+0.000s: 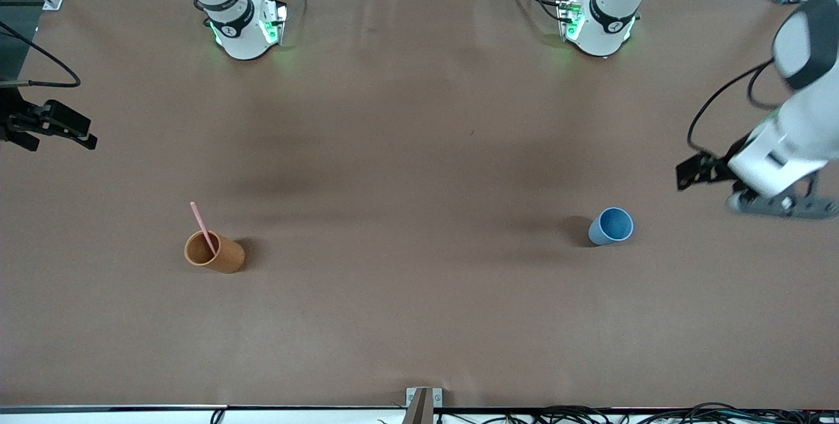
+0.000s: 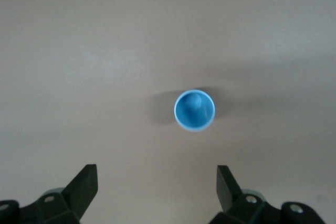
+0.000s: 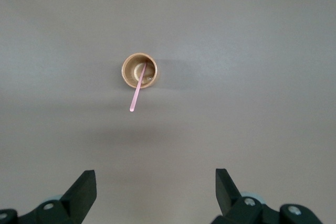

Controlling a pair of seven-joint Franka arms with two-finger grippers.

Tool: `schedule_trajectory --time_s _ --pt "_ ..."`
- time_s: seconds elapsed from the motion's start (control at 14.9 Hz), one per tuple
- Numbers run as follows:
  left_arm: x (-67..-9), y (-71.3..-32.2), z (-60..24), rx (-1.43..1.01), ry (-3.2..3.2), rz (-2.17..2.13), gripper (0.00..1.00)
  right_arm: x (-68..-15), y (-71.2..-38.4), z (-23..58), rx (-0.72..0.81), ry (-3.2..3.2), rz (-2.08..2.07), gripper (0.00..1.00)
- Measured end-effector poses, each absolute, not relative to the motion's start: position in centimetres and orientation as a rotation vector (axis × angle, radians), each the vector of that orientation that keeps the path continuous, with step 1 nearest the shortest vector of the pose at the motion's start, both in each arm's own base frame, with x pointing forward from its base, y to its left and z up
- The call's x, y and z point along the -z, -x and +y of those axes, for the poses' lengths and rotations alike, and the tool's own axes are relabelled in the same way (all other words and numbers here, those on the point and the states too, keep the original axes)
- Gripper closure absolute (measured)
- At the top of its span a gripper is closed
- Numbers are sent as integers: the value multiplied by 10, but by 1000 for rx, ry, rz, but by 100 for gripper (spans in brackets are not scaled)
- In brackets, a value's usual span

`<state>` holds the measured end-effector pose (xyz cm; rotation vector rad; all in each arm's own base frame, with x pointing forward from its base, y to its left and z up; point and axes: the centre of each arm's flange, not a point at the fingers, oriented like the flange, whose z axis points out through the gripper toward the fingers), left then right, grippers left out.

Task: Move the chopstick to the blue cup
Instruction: 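Reach both grippers toward the pink chopstick and the blue cup, then grasp the chopstick with the right gripper while the left gripper grasps the cup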

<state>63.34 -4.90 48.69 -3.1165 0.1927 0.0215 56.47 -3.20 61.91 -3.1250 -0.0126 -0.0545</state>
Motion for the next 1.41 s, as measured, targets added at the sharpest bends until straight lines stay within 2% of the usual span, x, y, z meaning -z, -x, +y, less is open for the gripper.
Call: schedule_trajectory --time_s 0.27,0.54,0.6,0.8,0.87,1.21,1.27,1.34,1.41 --pt "-388 -661 -39 -123 3122 168 0 -591 -574 -31 99 3125 -15 0" --pt "-333 -658 -40 -247 3116 175 4 -542 -585 -24 175 3124 -33 1" --pt "-324 -656 -41 -272 3115 180 11 -529 -586 -23 191 3124 -35 1" --pt "-305 -653 -50 -314 3111 203 14 -496 -584 -15 197 3124 -54 2" --pt "-299 -654 -52 -314 3112 208 19 -488 -583 -13 203 3123 -59 3" --pt "-274 -656 -52 -324 3112 208 23 -431 -572 2 259 3119 -95 6" --pt "-270 -656 -52 -327 3112 210 27 -420 -568 5 270 3119 -102 7" --pt "-268 -656 -53 -328 3112 213 37 -412 -566 7 282 3117 -109 9" --pt "-267 -656 -54 -329 3112 214 37 -405 -563 10 301 3116 -116 9"
